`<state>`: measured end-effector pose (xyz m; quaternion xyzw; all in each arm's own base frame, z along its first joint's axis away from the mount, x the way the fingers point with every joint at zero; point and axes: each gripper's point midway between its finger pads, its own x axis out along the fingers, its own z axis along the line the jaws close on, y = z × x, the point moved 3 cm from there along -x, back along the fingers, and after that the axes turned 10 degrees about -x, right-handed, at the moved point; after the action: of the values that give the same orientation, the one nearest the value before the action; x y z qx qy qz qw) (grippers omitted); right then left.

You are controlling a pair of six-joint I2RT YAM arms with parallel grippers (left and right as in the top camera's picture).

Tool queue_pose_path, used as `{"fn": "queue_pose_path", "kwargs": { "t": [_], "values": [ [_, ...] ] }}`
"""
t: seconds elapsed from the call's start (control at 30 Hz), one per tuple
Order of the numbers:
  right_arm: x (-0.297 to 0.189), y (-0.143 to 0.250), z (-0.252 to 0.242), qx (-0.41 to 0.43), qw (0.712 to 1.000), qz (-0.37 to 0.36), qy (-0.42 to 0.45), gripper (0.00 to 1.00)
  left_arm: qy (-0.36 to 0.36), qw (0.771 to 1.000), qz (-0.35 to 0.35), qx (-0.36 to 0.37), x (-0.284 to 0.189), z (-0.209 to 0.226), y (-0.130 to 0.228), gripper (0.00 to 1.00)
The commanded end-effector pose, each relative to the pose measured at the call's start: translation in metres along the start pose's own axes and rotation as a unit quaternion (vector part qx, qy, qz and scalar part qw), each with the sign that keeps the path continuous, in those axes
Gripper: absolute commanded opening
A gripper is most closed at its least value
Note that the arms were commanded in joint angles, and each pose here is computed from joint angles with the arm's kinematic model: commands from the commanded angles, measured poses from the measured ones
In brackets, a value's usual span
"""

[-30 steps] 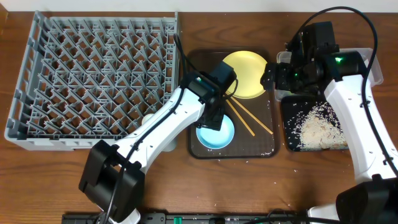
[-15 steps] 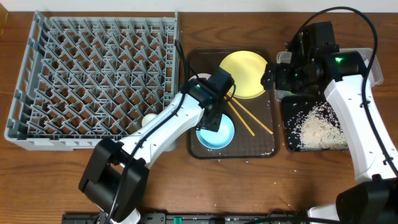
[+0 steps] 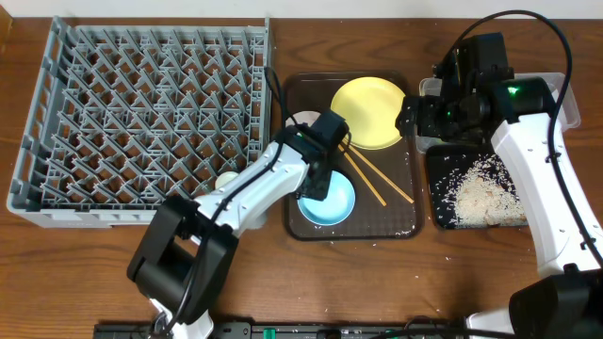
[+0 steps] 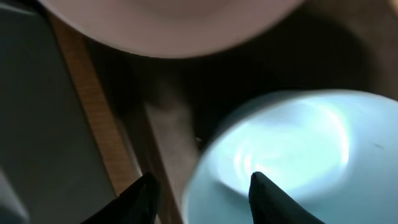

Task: Sort waste into correct bins and load items into the dishwasher
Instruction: 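Lower the left gripper onto the blue bowl rim and grasp it, then lift the blue bowl and carry it left over the dish rack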

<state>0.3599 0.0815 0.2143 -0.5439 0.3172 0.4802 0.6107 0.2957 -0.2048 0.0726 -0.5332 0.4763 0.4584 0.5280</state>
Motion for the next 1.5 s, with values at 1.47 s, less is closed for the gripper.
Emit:
{"fn": "queue_pose_path", "kwargs": {
  "t": [1.47],
  "values": [
    [-0.008, -0.003, 0.002, 0.003, 1.000, -0.012, 0.001, 0.99, 0.016, 0.999, 0.044, 0.006, 0.035, 0.011, 0.019, 0.24]
  ]
}}
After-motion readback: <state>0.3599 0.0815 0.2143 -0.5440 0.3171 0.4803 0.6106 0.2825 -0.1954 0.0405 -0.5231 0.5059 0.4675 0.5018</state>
